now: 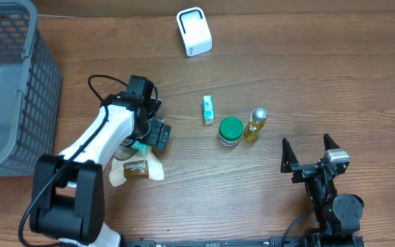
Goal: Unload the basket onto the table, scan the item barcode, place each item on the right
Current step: 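Lift the wipes and dried-seed packs out toward the table, then lower the packs onto the table left of the tissue pack, then release the packs and raise the left gripper, then raise the right arm and swing it toward the table center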
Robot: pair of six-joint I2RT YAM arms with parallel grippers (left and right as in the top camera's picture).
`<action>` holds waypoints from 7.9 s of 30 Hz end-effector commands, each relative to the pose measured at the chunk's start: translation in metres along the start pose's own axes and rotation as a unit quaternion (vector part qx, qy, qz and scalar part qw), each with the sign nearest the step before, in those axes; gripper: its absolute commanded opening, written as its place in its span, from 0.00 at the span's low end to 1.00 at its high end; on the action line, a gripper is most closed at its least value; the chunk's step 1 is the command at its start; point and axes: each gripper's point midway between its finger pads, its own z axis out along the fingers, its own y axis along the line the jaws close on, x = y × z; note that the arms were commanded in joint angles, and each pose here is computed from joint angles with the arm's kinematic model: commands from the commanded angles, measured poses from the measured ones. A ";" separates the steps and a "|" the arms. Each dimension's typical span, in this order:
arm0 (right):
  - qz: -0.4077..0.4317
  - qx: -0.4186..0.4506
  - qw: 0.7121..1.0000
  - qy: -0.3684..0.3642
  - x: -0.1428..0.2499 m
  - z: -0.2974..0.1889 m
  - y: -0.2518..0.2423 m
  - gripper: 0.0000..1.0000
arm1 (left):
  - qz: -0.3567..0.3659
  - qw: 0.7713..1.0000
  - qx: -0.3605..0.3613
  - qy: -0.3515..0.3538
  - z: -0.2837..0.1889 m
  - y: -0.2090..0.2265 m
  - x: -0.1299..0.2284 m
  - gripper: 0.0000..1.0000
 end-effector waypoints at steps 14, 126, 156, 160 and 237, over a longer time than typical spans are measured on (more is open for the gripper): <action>0.002 0.004 1.000 -0.001 0.002 0.000 -0.002 1.00 | -0.120 0.986 -0.004 -0.119 -0.094 0.005 -0.020 1.00; 0.002 0.004 1.000 -0.001 0.002 0.000 -0.002 1.00 | -0.233 0.967 -0.043 -0.093 0.015 0.045 0.003 0.04; 0.002 0.004 1.000 -0.001 0.002 0.000 -0.002 1.00 | -0.216 0.948 -0.110 -0.206 -0.154 0.104 -0.081 1.00; 0.002 0.004 1.000 -0.001 0.002 0.000 -0.002 1.00 | -0.217 0.948 -0.112 -0.202 -0.152 0.104 -0.080 0.99; -0.025 -0.147 0.989 -0.014 -0.269 -0.029 0.072 1.00 | -0.217 0.949 -0.112 -0.202 -0.152 0.104 -0.080 1.00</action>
